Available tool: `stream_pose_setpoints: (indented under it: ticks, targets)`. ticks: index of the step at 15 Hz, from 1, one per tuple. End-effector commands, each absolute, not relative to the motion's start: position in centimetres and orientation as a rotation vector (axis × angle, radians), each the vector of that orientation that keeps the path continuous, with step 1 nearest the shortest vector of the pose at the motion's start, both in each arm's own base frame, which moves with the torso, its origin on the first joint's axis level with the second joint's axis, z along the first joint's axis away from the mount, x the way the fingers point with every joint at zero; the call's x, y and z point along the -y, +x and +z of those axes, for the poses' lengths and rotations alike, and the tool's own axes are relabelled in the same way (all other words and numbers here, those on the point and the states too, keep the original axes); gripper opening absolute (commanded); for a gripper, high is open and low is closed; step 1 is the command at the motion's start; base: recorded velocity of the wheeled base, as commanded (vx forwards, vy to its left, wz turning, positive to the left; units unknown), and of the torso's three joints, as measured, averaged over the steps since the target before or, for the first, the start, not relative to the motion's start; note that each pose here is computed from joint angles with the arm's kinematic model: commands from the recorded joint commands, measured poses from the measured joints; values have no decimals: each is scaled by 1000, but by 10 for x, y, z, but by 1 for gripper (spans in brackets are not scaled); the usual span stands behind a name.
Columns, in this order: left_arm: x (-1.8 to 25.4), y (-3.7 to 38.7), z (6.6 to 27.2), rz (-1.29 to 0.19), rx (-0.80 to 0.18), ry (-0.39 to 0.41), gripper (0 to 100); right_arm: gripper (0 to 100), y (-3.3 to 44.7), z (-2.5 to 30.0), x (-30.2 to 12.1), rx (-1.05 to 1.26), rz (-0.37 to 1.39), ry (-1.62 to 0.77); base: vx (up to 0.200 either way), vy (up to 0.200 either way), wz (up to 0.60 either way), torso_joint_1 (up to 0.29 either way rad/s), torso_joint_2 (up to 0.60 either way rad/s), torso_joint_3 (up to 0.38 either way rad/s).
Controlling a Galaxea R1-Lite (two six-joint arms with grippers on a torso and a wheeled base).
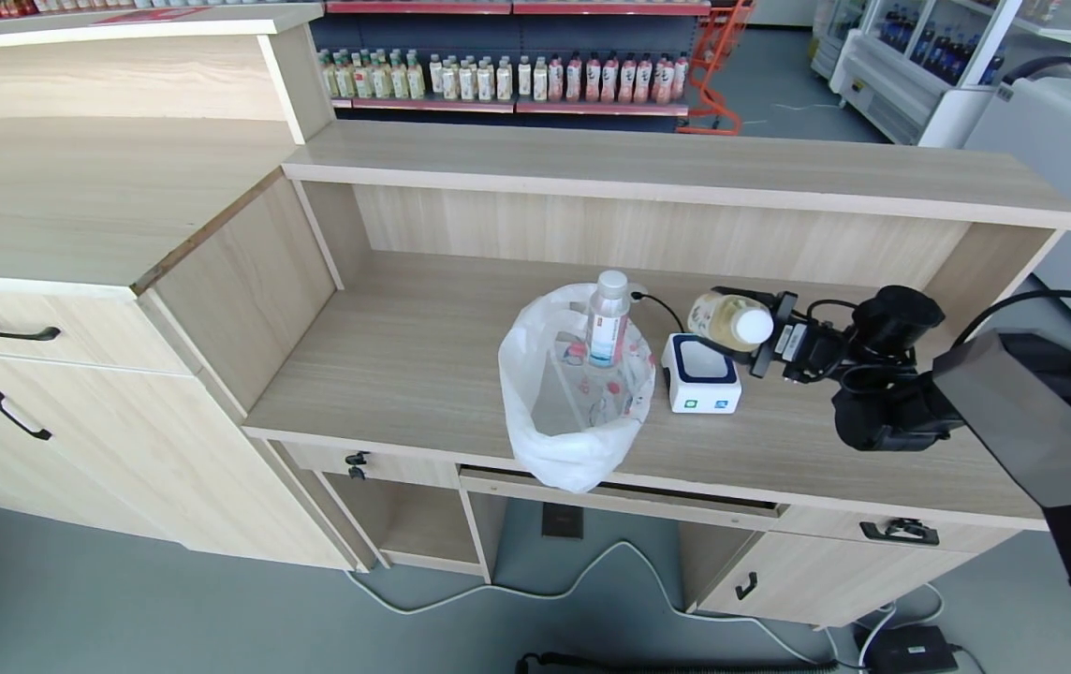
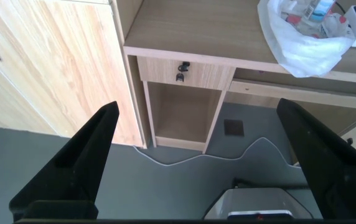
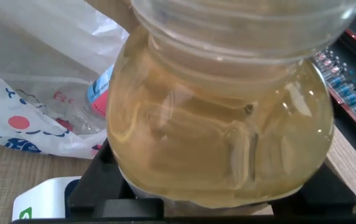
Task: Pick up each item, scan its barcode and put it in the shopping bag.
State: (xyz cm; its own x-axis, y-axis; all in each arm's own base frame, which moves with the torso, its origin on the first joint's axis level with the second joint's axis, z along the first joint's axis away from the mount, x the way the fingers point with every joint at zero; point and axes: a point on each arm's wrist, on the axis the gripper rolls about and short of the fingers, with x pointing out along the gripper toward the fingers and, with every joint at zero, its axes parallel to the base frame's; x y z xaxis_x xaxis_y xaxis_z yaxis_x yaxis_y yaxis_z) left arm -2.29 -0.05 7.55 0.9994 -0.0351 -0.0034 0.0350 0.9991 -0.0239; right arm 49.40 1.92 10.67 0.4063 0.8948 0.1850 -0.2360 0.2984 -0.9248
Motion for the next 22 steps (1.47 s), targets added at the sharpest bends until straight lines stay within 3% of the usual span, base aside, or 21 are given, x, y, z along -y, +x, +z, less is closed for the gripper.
stream_pose_setpoints:
  ticks: [1,22]
  targets:
    - [1,-23,75,-35,-4,-25,100,0,499,99,-21,832,881,-975,0,0,0,0,0,0]
    - [1,-23,75,-35,-3,-23,100,0,514,65,-20,815,890,-965,0,0,0,0,0,0]
